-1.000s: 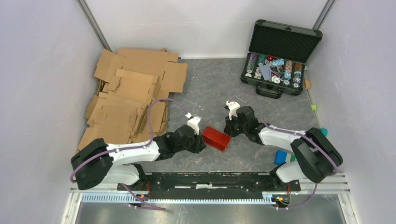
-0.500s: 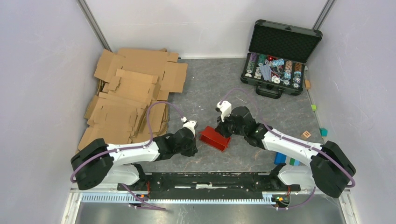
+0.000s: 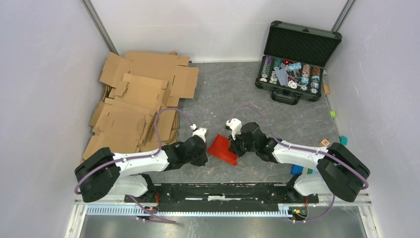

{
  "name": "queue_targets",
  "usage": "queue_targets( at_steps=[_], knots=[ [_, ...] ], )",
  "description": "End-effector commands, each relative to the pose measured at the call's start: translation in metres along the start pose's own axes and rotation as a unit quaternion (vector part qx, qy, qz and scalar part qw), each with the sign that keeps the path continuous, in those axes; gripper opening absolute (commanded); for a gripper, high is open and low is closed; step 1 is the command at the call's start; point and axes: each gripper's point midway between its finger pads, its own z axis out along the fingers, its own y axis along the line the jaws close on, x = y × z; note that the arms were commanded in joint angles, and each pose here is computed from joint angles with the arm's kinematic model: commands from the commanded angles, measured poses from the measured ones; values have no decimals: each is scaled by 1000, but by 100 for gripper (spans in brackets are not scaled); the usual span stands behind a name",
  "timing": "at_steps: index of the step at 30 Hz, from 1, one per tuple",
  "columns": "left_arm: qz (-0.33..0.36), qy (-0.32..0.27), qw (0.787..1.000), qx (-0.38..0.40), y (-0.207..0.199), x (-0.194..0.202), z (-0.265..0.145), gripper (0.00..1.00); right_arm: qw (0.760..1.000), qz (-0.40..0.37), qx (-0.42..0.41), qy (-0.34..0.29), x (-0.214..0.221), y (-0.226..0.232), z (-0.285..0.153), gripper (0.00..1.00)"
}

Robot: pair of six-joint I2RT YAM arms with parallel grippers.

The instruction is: Fold the paper box

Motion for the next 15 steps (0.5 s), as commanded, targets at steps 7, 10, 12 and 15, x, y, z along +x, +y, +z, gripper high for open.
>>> queue_targets(
  at_steps=[7, 10, 12, 15],
  knots=[
    [-16, -9, 999, 36, -13, -4, 1, 2, 998, -25, 63, -10, -32, -16, -18, 21],
    [-17, -7, 999, 42, -16, -3, 3, 2, 996, -36, 83, -6, -41, -23, -18, 40],
    [-17, -6, 999, 42, -15, -2, 3, 2, 994, -39, 100, -4, -44, -29, -19, 48],
    [-18, -8, 999, 42, -14, -2, 2, 2, 992, -41, 116, -10, -48, -35, -20, 52]
  ],
)
